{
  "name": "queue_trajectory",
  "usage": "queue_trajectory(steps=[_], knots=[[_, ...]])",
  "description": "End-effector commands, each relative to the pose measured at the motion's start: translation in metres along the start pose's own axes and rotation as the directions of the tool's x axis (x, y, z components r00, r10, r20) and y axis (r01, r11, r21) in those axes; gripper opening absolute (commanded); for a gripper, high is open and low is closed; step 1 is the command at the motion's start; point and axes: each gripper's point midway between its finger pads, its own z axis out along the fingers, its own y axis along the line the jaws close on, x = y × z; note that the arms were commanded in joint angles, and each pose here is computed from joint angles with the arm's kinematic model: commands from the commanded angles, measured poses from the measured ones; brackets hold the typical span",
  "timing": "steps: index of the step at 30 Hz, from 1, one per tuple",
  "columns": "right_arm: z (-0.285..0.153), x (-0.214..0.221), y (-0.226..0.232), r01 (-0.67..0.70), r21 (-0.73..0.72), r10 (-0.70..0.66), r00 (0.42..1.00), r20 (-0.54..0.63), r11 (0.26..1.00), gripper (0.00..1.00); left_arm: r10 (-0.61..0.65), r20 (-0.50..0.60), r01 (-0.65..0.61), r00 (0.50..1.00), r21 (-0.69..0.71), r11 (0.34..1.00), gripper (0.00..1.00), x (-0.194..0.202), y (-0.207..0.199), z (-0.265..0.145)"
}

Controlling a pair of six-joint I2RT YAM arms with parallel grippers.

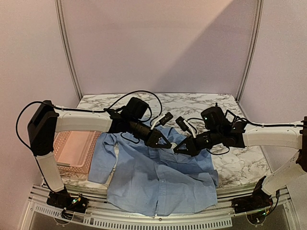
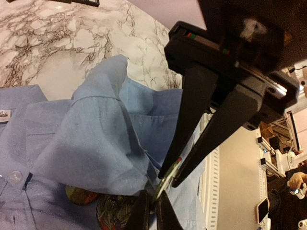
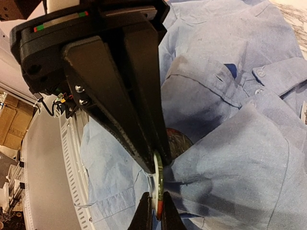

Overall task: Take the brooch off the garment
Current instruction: Pass from the right arm to the left, then open the brooch with the flattened clothing.

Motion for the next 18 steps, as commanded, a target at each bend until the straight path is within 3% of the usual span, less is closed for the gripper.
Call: queue_trajectory(steps=[1, 4, 8, 12, 18], knots=[[-0.007, -0.023, 0.004, 0.044, 0.025, -0.047, 0.994, 0.098, 0.999, 0.11, 0.004, -0.007, -0.003, 1.000, 0.039, 0.999, 0.00, -0.002, -0.011, 0.009], [-0.015, -0.029, 0.003, 0.037, 0.042, -0.043, 0.988, 0.148, 0.998, 0.20, 0.004, -0.004, -0.004, 1.000, 0.041, 0.999, 0.00, -0.003, -0.012, 0.008], [-0.026, -0.035, 0.002, 0.017, 0.037, -0.025, 0.969, 0.246, 0.999, 0.41, -0.004, 0.005, 0.003, 1.000, 0.045, 0.999, 0.00, -0.005, -0.012, 0.007], [-0.040, -0.040, 0.011, -0.008, -0.025, 0.017, 0.931, 0.365, 1.000, 0.55, -0.022, 0.048, 0.020, 0.999, 0.055, 0.998, 0.00, -0.013, -0.010, 0.001], [-0.053, -0.032, 0.014, -0.080, -0.139, 0.138, 0.865, 0.483, 0.987, 0.65, -0.027, 0.138, 0.017, 0.990, 0.074, 0.997, 0.00, -0.030, -0.011, -0.011]])
